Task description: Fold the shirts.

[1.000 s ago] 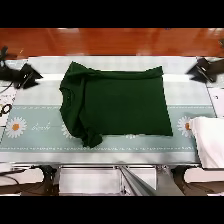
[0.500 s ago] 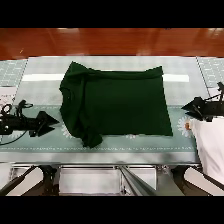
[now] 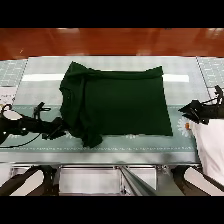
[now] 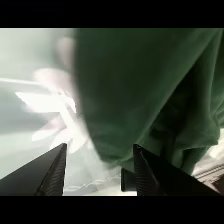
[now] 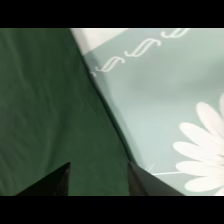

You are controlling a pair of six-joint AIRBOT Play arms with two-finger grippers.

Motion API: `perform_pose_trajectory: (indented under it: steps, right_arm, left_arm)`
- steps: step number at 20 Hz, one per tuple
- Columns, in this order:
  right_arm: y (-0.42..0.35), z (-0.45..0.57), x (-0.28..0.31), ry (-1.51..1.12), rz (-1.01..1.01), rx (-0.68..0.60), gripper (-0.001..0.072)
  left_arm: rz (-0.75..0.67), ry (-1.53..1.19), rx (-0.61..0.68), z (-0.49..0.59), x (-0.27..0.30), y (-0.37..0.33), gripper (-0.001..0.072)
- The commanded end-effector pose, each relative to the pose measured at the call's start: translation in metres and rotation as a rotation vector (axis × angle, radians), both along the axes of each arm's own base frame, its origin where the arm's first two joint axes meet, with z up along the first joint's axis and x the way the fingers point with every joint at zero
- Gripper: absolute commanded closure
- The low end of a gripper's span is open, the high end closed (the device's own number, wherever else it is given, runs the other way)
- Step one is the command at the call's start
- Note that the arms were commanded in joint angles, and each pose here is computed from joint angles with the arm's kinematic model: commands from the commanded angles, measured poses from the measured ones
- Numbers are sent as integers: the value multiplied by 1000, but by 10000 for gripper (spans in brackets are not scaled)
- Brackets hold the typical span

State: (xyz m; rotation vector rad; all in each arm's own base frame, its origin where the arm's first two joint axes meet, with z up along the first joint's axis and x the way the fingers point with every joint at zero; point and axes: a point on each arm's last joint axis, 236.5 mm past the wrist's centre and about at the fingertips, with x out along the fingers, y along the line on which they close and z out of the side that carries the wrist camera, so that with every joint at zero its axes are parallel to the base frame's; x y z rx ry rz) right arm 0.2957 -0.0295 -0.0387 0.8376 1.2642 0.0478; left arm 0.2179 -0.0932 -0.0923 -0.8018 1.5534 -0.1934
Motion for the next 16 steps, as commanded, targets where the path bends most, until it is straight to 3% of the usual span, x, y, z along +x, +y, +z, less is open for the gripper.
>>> perform_pose_trajectory:
  steps: [1, 4, 5, 6, 10, 16]
  right_arm:
    - [3, 4, 6, -26, -9, 17, 297]
    - [3, 5, 8, -35, -16, 24, 297]
    - [4, 5, 8, -46, 4, 17, 297]
    - [9, 5, 3, -65, 84, 1, 295]
    - [1, -14, -33, 110, 109, -46, 293]
    - [26, -40, -73, 247, 99, 45, 294]
  left_arm:
    - [-26, -18, 34, -7, 5, -20, 200]
    - [-72, 19, 30, -19, -3, -34, 203]
    - [-71, 29, 32, -23, -3, -34, 308]
    - [-76, 25, 35, -25, -2, -33, 683]
    - [-77, -16, 27, -15, 12, -27, 689]
    - [-68, -39, 22, -9, 22, -28, 689]
